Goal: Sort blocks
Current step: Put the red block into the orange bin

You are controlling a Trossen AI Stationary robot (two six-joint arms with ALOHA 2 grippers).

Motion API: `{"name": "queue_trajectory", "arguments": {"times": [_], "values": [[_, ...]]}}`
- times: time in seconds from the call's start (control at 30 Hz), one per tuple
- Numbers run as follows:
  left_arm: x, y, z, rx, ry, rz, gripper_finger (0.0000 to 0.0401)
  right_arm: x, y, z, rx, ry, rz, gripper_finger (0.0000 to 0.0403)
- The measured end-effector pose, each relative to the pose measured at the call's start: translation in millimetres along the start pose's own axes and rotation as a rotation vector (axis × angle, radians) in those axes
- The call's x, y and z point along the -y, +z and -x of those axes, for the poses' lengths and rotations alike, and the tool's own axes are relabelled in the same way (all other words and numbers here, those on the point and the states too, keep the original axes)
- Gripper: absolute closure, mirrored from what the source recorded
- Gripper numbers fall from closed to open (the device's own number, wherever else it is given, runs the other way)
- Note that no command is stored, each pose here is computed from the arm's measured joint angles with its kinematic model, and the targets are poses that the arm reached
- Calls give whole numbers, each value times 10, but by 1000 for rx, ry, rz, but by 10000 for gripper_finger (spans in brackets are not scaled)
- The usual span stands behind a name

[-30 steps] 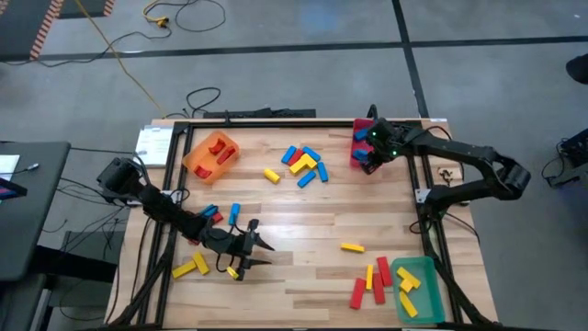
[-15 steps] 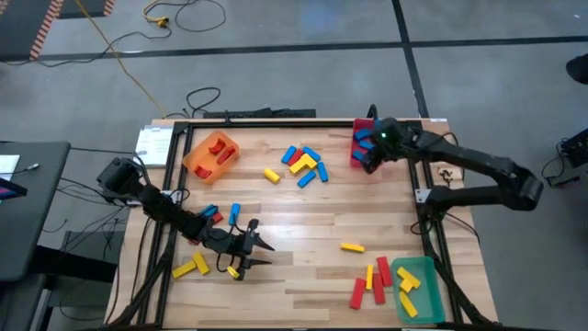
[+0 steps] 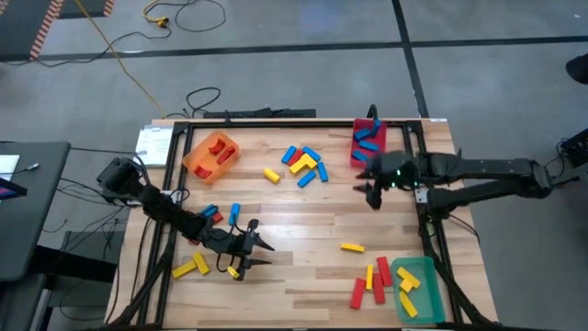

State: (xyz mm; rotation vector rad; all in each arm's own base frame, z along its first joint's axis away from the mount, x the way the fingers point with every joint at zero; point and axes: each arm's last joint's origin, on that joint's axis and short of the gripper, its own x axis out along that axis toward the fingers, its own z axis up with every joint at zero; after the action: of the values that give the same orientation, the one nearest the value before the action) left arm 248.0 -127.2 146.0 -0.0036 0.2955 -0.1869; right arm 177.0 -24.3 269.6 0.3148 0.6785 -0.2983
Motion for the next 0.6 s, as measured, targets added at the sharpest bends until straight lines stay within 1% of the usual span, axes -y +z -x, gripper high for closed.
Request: {"name": "queue_trajectory", "arguments": {"times": [0.17, 0.33, 0.47, 0.6], "values": [[-10, 1, -3, 1, 5, -19, 220, -351, -106, 17, -25, 153, 94, 196], [-33, 4, -8, 1, 16, -17, 220, -655, -225, 6, -58, 274, 183, 196], [-57, 7, -15, 1, 25, -12, 220, -852, -326, -31, -91, 337, 237, 196], [-76, 9, -19, 2, 32, -10, 220, -989, -423, -102, -141, 357, 244, 196]]}}
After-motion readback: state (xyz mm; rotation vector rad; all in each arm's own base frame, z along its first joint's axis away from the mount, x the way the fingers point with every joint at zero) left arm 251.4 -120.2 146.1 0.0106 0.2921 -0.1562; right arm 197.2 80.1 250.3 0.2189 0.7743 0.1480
